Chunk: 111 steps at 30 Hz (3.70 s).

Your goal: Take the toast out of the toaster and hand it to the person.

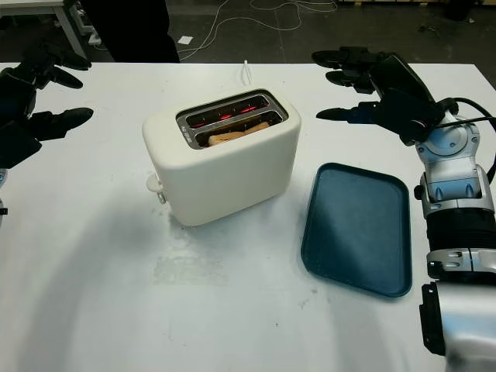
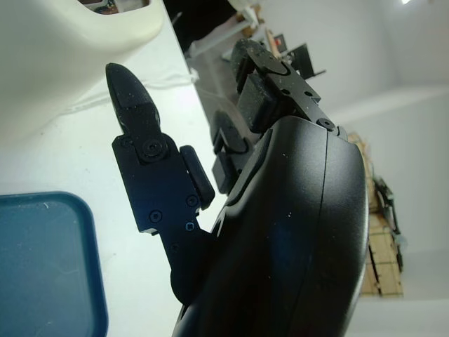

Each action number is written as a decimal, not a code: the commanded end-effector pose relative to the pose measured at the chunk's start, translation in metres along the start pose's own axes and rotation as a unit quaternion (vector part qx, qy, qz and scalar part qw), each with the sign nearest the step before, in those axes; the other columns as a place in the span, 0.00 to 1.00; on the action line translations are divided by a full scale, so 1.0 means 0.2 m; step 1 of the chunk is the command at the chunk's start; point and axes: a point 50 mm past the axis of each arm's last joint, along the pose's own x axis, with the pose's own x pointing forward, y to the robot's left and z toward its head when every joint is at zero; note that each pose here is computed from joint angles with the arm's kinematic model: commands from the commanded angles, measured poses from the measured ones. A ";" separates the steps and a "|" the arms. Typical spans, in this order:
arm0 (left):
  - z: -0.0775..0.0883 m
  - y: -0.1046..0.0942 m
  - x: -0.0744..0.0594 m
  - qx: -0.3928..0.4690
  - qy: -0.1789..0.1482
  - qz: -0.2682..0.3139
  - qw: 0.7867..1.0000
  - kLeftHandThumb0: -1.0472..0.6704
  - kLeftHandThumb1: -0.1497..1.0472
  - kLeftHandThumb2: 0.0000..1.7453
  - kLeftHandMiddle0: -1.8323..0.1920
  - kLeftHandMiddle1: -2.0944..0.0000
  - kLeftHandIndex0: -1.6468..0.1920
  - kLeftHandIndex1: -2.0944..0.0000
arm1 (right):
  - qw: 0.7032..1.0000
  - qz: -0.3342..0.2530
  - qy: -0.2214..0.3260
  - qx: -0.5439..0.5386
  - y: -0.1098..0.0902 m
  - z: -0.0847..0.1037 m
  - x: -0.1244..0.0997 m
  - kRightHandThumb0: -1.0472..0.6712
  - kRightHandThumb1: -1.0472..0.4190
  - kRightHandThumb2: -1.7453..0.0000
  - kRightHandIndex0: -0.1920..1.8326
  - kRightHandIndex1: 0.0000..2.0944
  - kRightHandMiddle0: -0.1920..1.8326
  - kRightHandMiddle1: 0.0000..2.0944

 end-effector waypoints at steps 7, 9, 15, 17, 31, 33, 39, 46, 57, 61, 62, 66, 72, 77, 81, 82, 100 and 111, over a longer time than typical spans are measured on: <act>-0.01 0.01 -0.02 0.000 0.005 0.003 1.000 0.00 0.89 0.17 0.91 0.29 0.90 0.38 | 1.000 -0.005 -0.001 0.002 0.00 0.01 0.01 0.38 0.21 1.00 0.35 0.00 0.34 0.00; -0.01 0.01 -0.02 -0.001 0.005 0.003 1.000 0.00 0.89 0.16 0.91 0.29 0.90 0.38 | 1.000 -0.005 -0.001 0.002 0.00 0.01 0.00 0.38 0.20 1.00 0.35 0.00 0.34 0.00; -0.01 0.01 -0.01 0.009 0.004 0.000 1.000 0.00 0.89 0.17 0.91 0.30 0.90 0.39 | 1.000 -0.004 -0.004 0.006 0.00 0.01 0.01 0.38 0.21 1.00 0.35 0.00 0.34 0.00; 0.00 0.01 -0.01 0.006 0.004 -0.001 1.000 0.00 0.89 0.17 0.91 0.30 0.90 0.39 | 1.000 -0.003 -0.007 0.005 0.00 0.01 0.01 0.38 0.20 1.00 0.35 0.00 0.34 0.00; 0.00 0.01 -0.01 0.010 -0.002 0.001 1.000 0.00 0.89 0.17 0.91 0.29 0.90 0.39 | 1.000 -0.003 -0.005 0.010 0.00 0.01 0.01 0.40 0.21 1.00 0.34 0.00 0.34 0.00; 0.00 0.01 -0.01 0.009 -0.001 0.001 1.000 0.00 0.89 0.17 0.91 0.29 0.90 0.39 | 1.000 -0.002 -0.006 0.009 0.00 0.01 0.01 0.40 0.21 1.00 0.34 0.00 0.34 0.00; 0.00 0.01 -0.01 0.002 -0.002 0.001 1.000 0.00 0.89 0.16 0.91 0.29 0.90 0.39 | 1.000 -0.002 -0.005 0.014 0.00 0.01 0.01 0.40 0.21 1.00 0.34 0.00 0.34 0.00; 0.00 0.01 -0.01 0.010 0.001 -0.001 1.000 0.00 0.89 0.17 0.91 0.29 0.90 0.39 | 1.000 -0.003 -0.008 0.006 0.00 0.01 0.01 0.38 0.21 1.00 0.35 0.00 0.34 0.00; 0.00 0.01 -0.01 0.001 0.003 0.002 1.000 0.00 0.89 0.17 0.91 0.30 0.90 0.39 | 1.000 -0.003 -0.005 0.004 0.00 0.01 0.00 0.37 0.20 1.00 0.35 0.00 0.34 0.00; -0.01 0.01 -0.02 -0.001 0.004 0.001 1.000 0.00 0.89 0.16 0.91 0.30 0.90 0.39 | 1.000 -0.003 -0.006 0.002 0.00 0.01 0.00 0.37 0.20 1.00 0.35 0.00 0.34 0.00; -0.01 0.01 -0.02 0.001 0.004 0.001 1.000 0.00 0.89 0.16 0.91 0.30 0.90 0.39 | 1.000 -0.003 -0.006 0.002 0.00 0.01 0.00 0.37 0.20 1.00 0.35 0.00 0.34 0.00; -0.01 0.01 -0.02 0.006 0.004 0.002 1.000 0.00 0.89 0.17 0.91 0.29 0.90 0.39 | 1.000 -0.001 -0.007 0.001 0.00 0.01 0.00 0.38 0.20 1.00 0.35 0.00 0.35 0.00; -0.01 0.01 -0.02 0.001 0.002 0.003 1.000 0.00 0.89 0.17 0.91 0.29 0.90 0.38 | 1.000 -0.001 -0.005 0.007 0.00 0.00 0.00 0.37 0.20 1.00 0.35 0.00 0.35 0.00; 0.00 0.01 -0.02 0.005 0.001 0.003 1.000 0.00 0.89 0.17 0.91 0.29 0.90 0.38 | 1.000 0.000 -0.007 0.011 0.00 0.00 0.01 0.37 0.20 1.00 0.34 0.00 0.34 0.00; 0.00 0.01 -0.02 0.002 0.005 0.002 1.000 0.00 0.89 0.17 0.91 0.29 0.90 0.38 | 1.000 -0.001 -0.004 0.010 0.00 0.00 0.00 0.37 0.20 1.00 0.34 0.00 0.34 0.00; 0.00 0.01 -0.02 0.002 0.005 0.002 1.000 0.00 0.89 0.17 0.91 0.29 0.90 0.38 | 1.000 -0.001 -0.004 0.010 0.00 0.00 0.00 0.37 0.20 1.00 0.34 0.00 0.34 0.00; -0.01 0.01 -0.02 0.007 0.001 0.004 1.000 0.00 0.89 0.17 0.91 0.29 0.90 0.39 | 1.000 0.004 -0.011 0.013 0.00 0.00 0.00 0.37 0.20 1.00 0.34 0.00 0.34 0.00; -0.01 0.01 -0.01 0.001 0.003 0.005 1.000 0.00 0.89 0.17 0.91 0.30 0.90 0.39 | 1.000 0.002 -0.009 0.015 0.00 -0.01 0.01 0.36 0.20 1.00 0.34 0.00 0.34 0.00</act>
